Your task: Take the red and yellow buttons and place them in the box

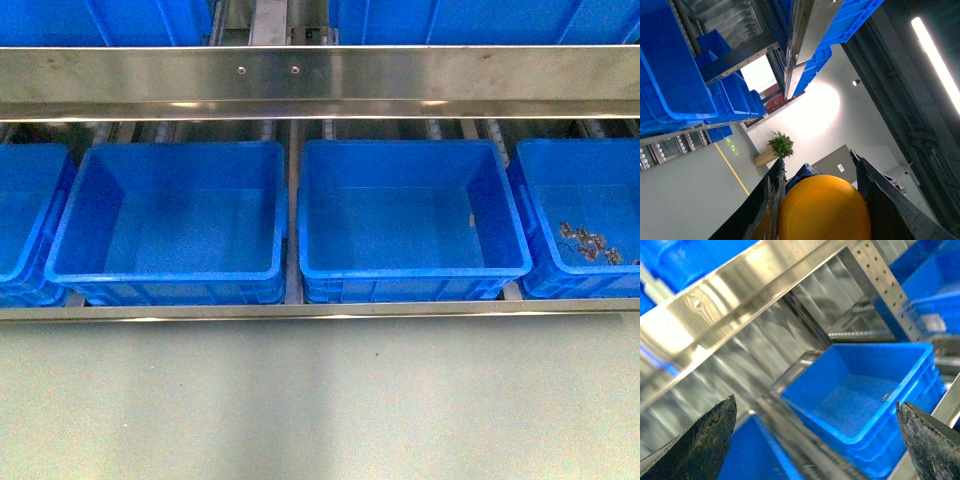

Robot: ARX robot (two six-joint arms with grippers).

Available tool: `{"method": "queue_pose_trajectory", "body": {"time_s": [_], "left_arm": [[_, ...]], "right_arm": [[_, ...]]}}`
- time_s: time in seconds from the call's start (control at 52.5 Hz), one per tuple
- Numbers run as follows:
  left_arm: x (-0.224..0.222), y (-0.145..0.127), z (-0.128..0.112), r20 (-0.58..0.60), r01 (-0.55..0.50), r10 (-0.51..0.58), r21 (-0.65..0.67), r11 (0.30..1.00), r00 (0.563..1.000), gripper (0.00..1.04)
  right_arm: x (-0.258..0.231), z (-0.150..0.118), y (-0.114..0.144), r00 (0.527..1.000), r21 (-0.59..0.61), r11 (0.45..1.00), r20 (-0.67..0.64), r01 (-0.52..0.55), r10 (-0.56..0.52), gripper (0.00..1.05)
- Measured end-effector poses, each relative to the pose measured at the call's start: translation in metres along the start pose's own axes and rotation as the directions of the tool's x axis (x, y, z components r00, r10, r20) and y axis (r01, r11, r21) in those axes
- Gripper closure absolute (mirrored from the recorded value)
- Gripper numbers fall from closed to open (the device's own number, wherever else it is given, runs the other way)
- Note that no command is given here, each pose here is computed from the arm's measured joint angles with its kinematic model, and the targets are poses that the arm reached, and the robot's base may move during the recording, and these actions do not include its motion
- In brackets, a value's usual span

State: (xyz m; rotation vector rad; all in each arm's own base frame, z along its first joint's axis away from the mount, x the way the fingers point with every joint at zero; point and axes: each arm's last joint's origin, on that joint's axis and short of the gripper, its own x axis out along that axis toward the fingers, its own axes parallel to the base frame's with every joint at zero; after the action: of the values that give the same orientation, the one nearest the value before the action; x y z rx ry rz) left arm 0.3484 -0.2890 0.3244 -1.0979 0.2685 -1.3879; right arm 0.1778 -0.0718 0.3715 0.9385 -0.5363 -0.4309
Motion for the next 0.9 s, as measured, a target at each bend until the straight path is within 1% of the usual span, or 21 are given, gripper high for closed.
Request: {"method": "queue_pose_trajectory", "body": {"time_s": [0.019, 0.038, 0.057, 0.076, 0.133, 0.152, 0.191, 0.305, 0.4, 0.495, 0.591, 0.724, 0.896], "left_arm": [[0.0, -0.001, 0.0, -0.003, 0.003, -0.003, 0.003, 1.0, 1.0, 0.71], [0.0, -0.002, 0.0, -0.004, 0.004, -0.004, 0.006, 1.0, 1.0, 0.71], [0.0, -0.002, 0.0, -0.004, 0.005, -0.005, 0.006, 1.0, 1.0, 0.71], [0.0, -0.003, 0.0, -0.005, 0.006, -0.006, 0.007, 1.0, 1.0, 0.71], [0.001, -0.004, 0.0, -0.008, 0.008, -0.008, 0.011, 1.0, 1.0, 0.71], [0.001, -0.004, 0.0, -0.008, 0.008, -0.008, 0.011, 1.0, 1.0, 0.71], [0.001, -0.004, -0.001, -0.009, 0.006, -0.005, 0.012, 1.0, 1.0, 0.71], [0.001, -0.004, -0.001, -0.009, 0.004, -0.004, 0.019, 1.0, 1.0, 0.71], [0.003, -0.005, 0.001, -0.009, 0.004, -0.003, 0.027, 1.0, 1.0, 0.71], [0.008, -0.009, 0.0, -0.014, 0.016, -0.015, 0.034, 0.999, 1.0, 0.71], [0.011, -0.012, -0.001, -0.017, 0.023, -0.022, 0.039, 0.999, 1.0, 0.71], [0.014, -0.013, -0.003, -0.018, 0.022, -0.021, 0.042, 0.999, 1.0, 0.71], [0.016, -0.009, -0.008, -0.026, 0.008, -0.007, 0.038, 0.999, 1.0, 0.71]], "right_arm": [[0.001, -0.002, -0.001, 1.0, 0.101, 0.995, -0.007, 0.005, -0.005, 0.07], [0.001, -0.004, -0.002, 1.0, 0.162, 0.987, -0.013, 0.009, -0.007, 0.07], [0.002, -0.005, -0.002, 1.0, 0.177, 0.984, -0.018, 0.012, -0.009, 0.07], [0.002, -0.008, -0.002, 0.999, 0.246, 0.969, -0.031, 0.015, -0.007, 0.07], [0.0, -0.02, -0.002, 0.997, 0.389, 0.921, -0.071, 0.03, -0.002, 0.07], [0.0, -0.022, -0.002, 0.997, 0.399, 0.916, -0.077, 0.032, -0.001, 0.07], [-0.002, -0.03, -0.001, 0.995, 0.48, 0.876, -0.103, 0.042, 0.009, 0.07], [-0.01, -0.052, 0.007, 0.985, 0.605, 0.794, -0.165, 0.056, 0.056, 0.07], [-0.015, -0.072, 0.016, 0.969, 0.642, 0.762, -0.231, 0.083, 0.089, 0.07], [-0.018, -0.095, 0.019, 0.947, 0.637, 0.76, -0.307, 0.127, 0.099, 0.07], [-0.02, -0.106, 0.021, 0.933, 0.634, 0.76, -0.342, 0.144, 0.108, 0.07], [-0.021, -0.111, 0.025, 0.926, 0.639, 0.756, -0.355, 0.142, 0.126, 0.07], [-0.017, -0.105, 0.032, 0.929, 0.647, 0.753, -0.34, 0.12, 0.144, 0.07]]}}
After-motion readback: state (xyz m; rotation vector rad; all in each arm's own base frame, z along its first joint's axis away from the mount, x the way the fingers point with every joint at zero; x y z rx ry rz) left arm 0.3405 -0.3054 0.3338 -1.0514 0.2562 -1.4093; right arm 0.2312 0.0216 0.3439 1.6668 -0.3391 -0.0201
